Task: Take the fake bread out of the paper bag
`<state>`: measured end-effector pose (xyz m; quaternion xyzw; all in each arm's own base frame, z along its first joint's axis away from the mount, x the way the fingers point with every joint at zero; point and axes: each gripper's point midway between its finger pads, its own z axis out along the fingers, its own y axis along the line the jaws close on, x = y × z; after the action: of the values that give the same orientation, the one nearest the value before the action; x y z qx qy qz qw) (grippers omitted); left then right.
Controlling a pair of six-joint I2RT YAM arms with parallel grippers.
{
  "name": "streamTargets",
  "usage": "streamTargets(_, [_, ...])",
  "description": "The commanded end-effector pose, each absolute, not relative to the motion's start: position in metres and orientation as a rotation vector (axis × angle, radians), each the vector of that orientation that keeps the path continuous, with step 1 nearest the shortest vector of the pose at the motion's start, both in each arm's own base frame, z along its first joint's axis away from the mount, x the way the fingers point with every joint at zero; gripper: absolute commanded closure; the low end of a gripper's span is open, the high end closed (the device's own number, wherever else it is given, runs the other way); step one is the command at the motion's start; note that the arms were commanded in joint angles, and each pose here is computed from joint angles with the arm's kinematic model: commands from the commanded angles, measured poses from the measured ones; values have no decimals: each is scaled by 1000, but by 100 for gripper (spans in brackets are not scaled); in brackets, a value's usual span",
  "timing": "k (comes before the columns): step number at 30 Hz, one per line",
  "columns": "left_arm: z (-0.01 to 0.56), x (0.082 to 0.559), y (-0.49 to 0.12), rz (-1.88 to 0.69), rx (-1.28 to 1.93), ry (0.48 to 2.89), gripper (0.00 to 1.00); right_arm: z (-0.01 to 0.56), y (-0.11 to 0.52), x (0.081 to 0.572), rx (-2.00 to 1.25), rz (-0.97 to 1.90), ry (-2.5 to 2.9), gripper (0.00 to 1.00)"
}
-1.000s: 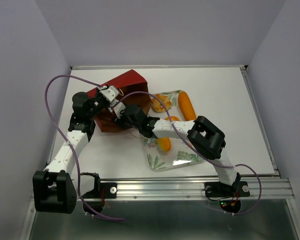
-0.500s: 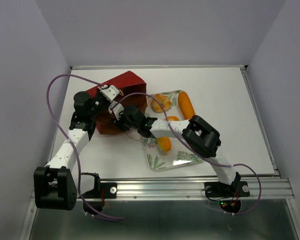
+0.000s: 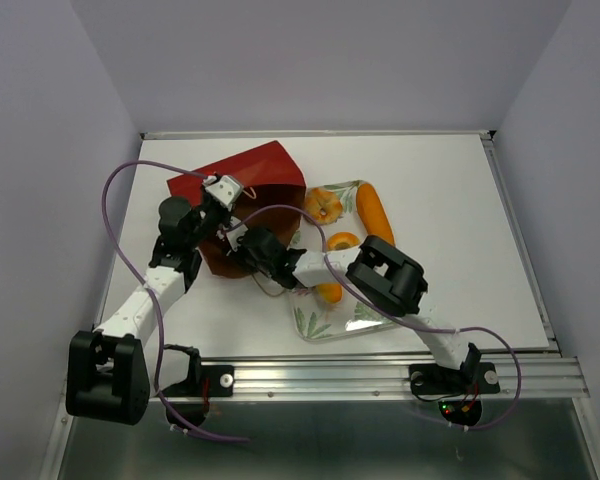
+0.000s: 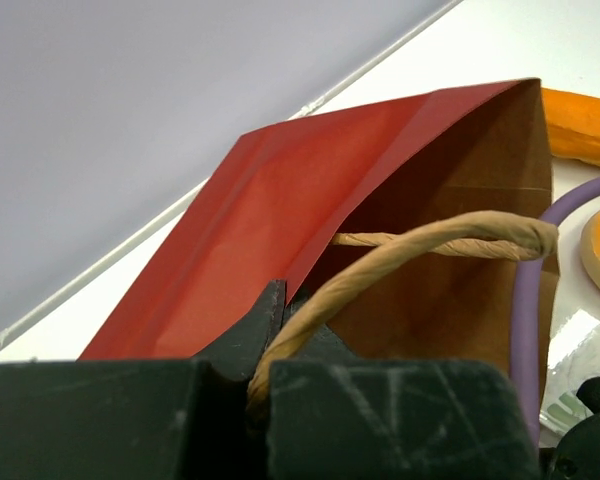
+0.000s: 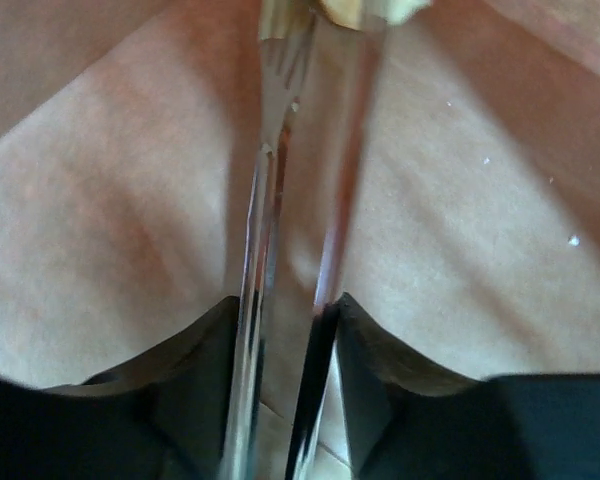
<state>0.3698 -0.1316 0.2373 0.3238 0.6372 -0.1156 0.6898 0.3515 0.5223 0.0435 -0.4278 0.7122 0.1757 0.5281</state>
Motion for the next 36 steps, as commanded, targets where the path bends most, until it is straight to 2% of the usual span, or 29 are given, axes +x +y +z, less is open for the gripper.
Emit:
streamTargets(1, [256,346,-163,-406,752,1340,100,73,528,363,-860,447,1655,61])
streamTargets(4, [257,348,-162,-404,744,1344,100,79,526,362,-847,455,1652,78])
streamTargets(5, [259,349,-162,-398,736,1343,100,86,526,361,-842,463,1644,86])
streamTargets(7, [259,353,-159,-380,716,1353,100,89,523,361,-834,463,1647,91])
streamTargets(13, [261,362,-149,-323,664,1369,100,134,510,360,-740,473,1621,92])
streamTargets(15, [261,368,-144,-296,634,1383,100,157,500,360,-689,469,1609,99])
streamTargets(19, [261,374,-140,-273,613,1394,100,192,485,352,-637,503,1595,99])
streamTargets(25, [263,378,-135,-242,598,1395,100,217,460,336,-629,505,1628,99])
streamTargets(28, [268,379,-135,-233,596,1386,100,211,445,329,-631,478,1694,99])
streamTargets(36, [263,385,-132,-219,591,1410,100,255,401,305,-523,531,1709,99])
